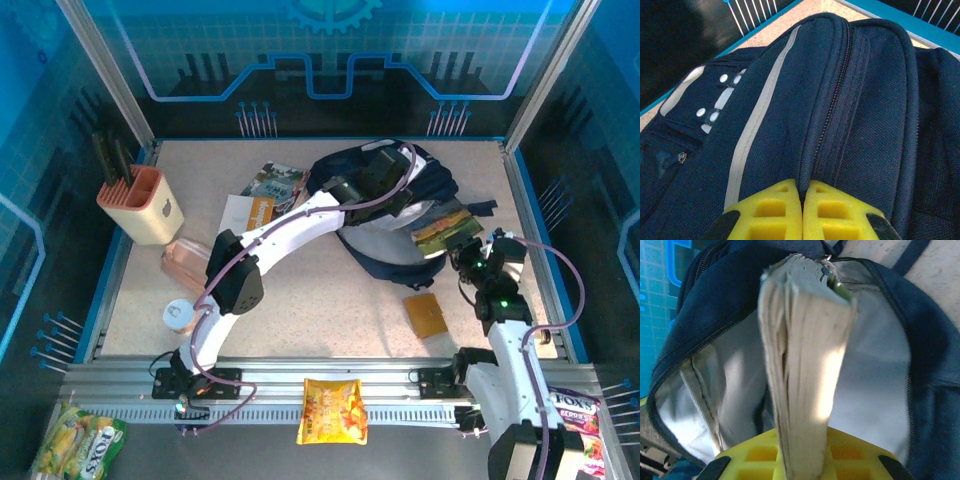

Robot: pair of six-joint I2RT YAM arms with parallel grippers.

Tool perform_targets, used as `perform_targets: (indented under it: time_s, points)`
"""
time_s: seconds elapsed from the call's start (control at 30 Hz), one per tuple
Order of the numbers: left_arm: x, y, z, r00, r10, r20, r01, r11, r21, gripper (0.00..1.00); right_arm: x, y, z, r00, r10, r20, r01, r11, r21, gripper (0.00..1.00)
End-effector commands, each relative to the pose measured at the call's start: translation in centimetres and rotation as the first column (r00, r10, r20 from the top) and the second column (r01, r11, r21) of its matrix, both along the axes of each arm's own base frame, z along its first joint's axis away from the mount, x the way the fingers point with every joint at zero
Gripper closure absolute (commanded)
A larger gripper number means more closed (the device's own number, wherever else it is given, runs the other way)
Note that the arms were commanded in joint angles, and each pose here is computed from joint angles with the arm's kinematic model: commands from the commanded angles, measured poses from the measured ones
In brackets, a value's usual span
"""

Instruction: Pack books, pencil case, and school supplies into a backpack

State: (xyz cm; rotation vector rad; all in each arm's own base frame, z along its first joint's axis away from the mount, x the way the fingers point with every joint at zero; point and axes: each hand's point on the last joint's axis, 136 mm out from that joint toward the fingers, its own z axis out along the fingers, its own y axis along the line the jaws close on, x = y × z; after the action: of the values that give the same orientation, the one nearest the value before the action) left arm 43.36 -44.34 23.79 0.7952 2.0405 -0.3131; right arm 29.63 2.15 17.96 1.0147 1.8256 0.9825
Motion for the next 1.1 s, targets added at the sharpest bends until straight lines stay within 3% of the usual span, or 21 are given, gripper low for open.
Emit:
perform_targets:
  time_s: [0.0,0.3,0.67,0.97,1.07]
  points:
    - [-0.6,-0.5,10.2,0.989,0.000,0.149,0.034,0.974,-0.226,1.00,2.1,0.9,3.3,0.987,0.001,0.160,-0.007,0.999,0.040,0.91]
    - [-0.6,-0.2,10.7,0.988,0.003,0.155,0.035,0.969,-0.245,1.00,6.6,3.0,-1.4,0.999,-0.030,0.037,0.029,0.999,0.017,0.90]
    - [-0.4,0.7,10.9,0.997,-0.041,0.071,0.063,0.937,-0.343,1.00,13.8,7.4,-5.9,0.997,0.074,-0.002,-0.074,0.993,0.092,0.89]
    - [0.5,1.5,9.8,0.997,-0.071,-0.013,0.061,0.926,-0.374,1.00,15.8,9.2,-8.0,0.991,0.129,-0.028,-0.127,0.990,0.063,0.71]
    - [0.9,1.8,9.5,0.998,-0.053,-0.021,0.042,0.930,-0.366,1.00,15.3,9.2,-8.5,0.988,0.145,-0.056,-0.142,0.988,0.053,0.60]
